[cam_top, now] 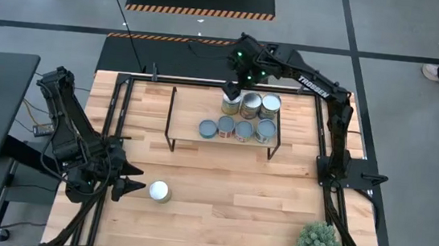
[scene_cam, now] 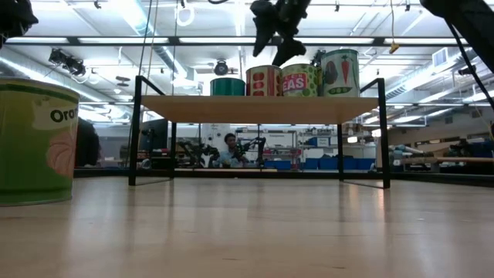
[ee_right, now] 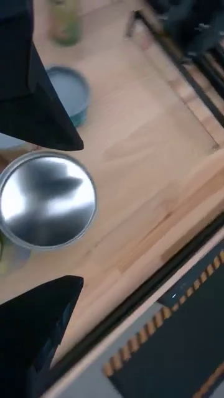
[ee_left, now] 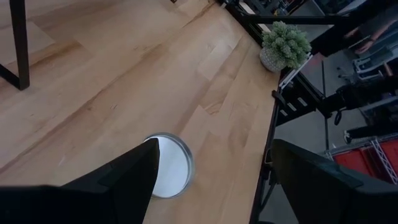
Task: Pick and place cans onto a shelf
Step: Put the canned carrots on the shelf
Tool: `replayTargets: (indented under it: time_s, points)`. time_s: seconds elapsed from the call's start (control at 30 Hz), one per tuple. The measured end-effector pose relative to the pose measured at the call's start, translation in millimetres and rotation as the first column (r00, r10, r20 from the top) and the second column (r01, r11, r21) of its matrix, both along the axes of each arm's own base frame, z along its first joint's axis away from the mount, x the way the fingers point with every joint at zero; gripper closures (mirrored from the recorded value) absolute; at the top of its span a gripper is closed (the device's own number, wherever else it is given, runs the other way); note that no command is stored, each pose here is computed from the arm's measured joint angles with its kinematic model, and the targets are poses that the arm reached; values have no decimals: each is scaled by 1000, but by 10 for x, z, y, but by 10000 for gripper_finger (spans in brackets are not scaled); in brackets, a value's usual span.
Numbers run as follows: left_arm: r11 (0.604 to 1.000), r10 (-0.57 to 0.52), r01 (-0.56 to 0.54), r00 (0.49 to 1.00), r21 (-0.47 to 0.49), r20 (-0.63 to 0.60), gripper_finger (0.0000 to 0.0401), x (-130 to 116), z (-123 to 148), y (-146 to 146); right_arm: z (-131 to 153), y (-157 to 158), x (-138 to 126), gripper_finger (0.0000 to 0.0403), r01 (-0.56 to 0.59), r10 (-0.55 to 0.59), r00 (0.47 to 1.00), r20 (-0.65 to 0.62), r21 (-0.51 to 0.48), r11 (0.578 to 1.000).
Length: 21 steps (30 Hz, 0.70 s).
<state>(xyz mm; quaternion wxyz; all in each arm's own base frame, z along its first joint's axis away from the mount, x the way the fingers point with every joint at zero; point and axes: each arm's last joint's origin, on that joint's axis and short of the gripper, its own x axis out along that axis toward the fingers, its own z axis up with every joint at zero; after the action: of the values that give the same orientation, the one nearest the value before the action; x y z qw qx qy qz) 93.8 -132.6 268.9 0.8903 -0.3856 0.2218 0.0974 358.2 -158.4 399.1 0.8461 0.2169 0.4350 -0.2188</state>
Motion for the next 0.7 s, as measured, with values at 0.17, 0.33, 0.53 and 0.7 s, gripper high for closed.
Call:
replayTargets:
  time_s: [0.17,0.33,0.53,0.7]
  points:
    - [1000,0,0,1000,-10,5,88,3,6,-7,-15,-57,-50,82,-183,179,982,-53,-67,981]
    - [1000,0,0,1000,-9,5,88,3,6,-6,-14,-49,-44,122,-318,309,947,-83,-130,939]
    - [1000,0,0,1000,-8,4,88,3,5,-6,46,-108,19,158,-195,199,976,84,-55,979]
    - [1000,0,0,1000,-8,4,88,3,5,-6,-27,-269,-23,182,-23,25,999,28,-60,998]
